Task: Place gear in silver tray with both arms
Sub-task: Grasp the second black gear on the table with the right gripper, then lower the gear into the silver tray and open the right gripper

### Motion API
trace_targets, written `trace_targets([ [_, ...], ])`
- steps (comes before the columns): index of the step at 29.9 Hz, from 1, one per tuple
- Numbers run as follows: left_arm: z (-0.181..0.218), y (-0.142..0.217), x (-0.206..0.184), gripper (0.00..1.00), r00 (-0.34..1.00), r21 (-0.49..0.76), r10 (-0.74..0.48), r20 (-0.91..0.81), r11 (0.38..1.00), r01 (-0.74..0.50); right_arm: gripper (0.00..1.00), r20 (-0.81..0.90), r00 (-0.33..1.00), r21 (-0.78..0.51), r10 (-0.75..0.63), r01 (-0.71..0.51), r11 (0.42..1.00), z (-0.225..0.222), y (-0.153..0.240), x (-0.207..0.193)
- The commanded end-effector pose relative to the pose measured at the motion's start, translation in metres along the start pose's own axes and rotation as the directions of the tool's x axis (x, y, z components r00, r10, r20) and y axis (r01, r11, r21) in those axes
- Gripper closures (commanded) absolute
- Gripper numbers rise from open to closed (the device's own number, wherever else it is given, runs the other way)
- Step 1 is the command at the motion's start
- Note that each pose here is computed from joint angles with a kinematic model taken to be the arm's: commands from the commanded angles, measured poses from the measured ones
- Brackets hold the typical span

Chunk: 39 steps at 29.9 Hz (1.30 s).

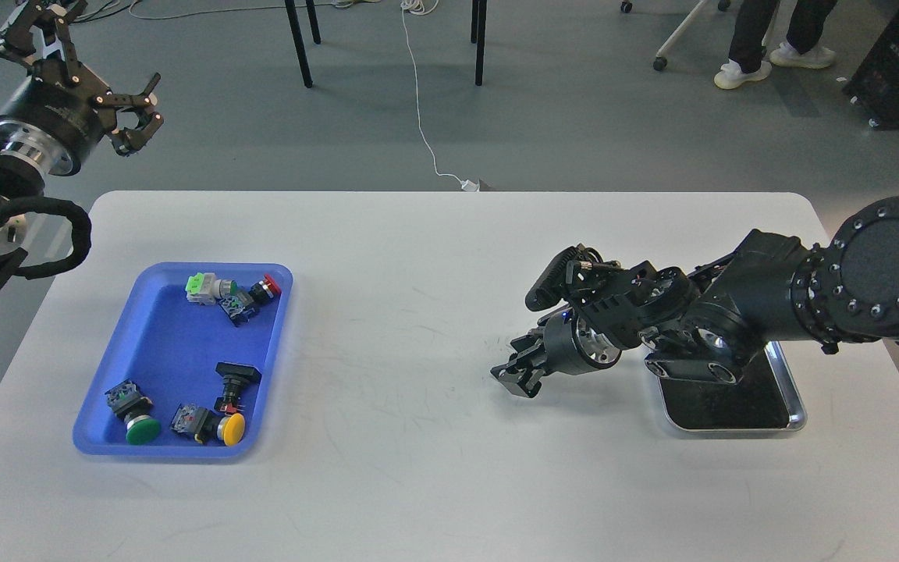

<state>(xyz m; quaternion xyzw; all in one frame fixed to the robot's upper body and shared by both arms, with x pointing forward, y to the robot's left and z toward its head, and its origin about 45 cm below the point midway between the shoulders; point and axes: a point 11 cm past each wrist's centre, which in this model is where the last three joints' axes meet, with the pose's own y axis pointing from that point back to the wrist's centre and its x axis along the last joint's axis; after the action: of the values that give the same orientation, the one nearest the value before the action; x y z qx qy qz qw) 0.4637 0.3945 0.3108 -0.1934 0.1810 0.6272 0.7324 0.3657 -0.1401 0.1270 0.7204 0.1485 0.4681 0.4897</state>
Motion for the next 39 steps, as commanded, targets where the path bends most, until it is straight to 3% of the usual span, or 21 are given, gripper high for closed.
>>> trace_targets([
  [1,0.001,0.000,0.000,0.03,1.000,-0.001,0.001,0.001,1.000,-0.001,0.69,0.000,1.000,-0.005,0.003,-0.003,1.000,0.002,0.000,0.001],
  [16,0.007,0.003,0.005,0.03,1.000,-0.006,0.011,0.014,1.000,-0.011,0.79,-0.017,1.000,-0.021,0.003,-0.004,1.000,0.009,0.007,0.007],
  [23,0.011,0.004,0.007,0.03,1.000,-0.011,0.013,0.021,1.000,-0.013,0.79,-0.018,0.998,-0.147,0.067,-0.069,0.987,0.061,0.060,0.029],
  [31,0.017,0.006,0.010,0.03,0.999,-0.019,0.019,0.032,1.000,-0.019,0.79,-0.012,1.000,-0.290,-0.006,0.002,0.957,0.125,0.124,-0.037],
  [39,0.020,0.007,0.011,0.03,0.999,-0.021,0.024,0.036,1.000,-0.023,0.78,0.066,0.996,-0.338,-0.065,0.084,0.938,0.145,0.151,-0.107],
])
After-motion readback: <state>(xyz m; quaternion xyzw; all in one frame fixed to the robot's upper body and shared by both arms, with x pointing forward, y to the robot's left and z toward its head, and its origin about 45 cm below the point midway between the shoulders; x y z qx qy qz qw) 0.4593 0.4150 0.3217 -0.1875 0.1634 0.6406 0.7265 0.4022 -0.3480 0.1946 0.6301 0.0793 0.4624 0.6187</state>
